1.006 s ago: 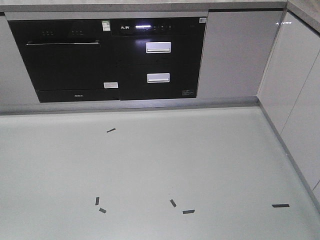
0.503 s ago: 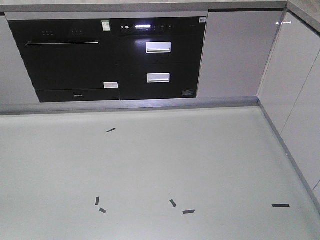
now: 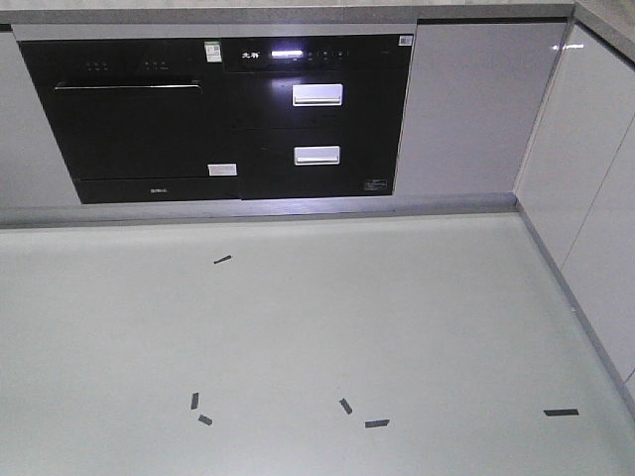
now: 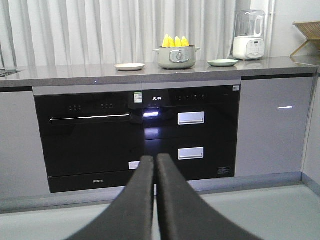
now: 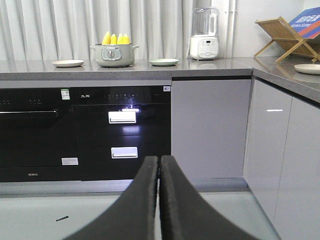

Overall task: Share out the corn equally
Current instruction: 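Drive the base toward the counter with both arms stowed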

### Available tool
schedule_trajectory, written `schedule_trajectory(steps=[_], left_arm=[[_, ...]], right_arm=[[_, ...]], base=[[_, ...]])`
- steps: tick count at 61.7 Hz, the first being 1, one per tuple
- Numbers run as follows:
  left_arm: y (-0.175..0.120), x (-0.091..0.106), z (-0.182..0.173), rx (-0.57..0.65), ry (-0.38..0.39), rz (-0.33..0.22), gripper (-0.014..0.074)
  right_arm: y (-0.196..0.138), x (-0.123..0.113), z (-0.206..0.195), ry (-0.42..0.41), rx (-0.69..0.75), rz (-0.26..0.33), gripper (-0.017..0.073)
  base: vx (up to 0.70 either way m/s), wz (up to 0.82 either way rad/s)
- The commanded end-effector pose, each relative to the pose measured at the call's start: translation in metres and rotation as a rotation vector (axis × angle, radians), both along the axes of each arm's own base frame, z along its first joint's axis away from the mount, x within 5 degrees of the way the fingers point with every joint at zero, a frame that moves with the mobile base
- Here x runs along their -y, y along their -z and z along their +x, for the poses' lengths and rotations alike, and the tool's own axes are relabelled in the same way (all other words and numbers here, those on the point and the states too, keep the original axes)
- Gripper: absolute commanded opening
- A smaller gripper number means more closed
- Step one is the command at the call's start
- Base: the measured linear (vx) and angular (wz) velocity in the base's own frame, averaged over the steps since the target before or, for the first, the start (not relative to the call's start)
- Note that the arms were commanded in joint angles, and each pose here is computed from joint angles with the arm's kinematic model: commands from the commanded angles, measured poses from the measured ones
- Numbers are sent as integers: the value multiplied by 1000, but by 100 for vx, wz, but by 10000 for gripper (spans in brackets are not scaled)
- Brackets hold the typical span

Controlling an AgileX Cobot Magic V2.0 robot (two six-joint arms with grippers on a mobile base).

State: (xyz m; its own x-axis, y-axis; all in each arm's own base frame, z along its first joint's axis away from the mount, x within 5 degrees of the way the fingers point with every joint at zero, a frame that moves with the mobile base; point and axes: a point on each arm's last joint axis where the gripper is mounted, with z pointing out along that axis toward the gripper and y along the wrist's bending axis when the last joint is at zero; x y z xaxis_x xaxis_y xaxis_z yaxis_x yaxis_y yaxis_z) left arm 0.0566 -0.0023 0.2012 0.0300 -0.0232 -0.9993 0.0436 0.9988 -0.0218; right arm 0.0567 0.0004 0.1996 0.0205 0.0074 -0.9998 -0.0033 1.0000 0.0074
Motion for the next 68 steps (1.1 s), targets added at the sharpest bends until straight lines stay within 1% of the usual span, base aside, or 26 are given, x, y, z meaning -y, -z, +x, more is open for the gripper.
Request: schedule_trajectory(steps=[1, 31, 68], left_arm=[[-3, 0, -1, 78, 6, -14, -6], [-3, 0, -1, 78, 6, -14, -6], [-3, 0, -1, 78, 6, -14, -6]], right_arm=[[-4, 1, 0, 15, 68, -17, -3], [-4, 1, 0, 15, 68, -17, -3], [-4, 1, 0, 15, 68, -17, -3]], base=[[3, 3], [6, 2], [12, -1]])
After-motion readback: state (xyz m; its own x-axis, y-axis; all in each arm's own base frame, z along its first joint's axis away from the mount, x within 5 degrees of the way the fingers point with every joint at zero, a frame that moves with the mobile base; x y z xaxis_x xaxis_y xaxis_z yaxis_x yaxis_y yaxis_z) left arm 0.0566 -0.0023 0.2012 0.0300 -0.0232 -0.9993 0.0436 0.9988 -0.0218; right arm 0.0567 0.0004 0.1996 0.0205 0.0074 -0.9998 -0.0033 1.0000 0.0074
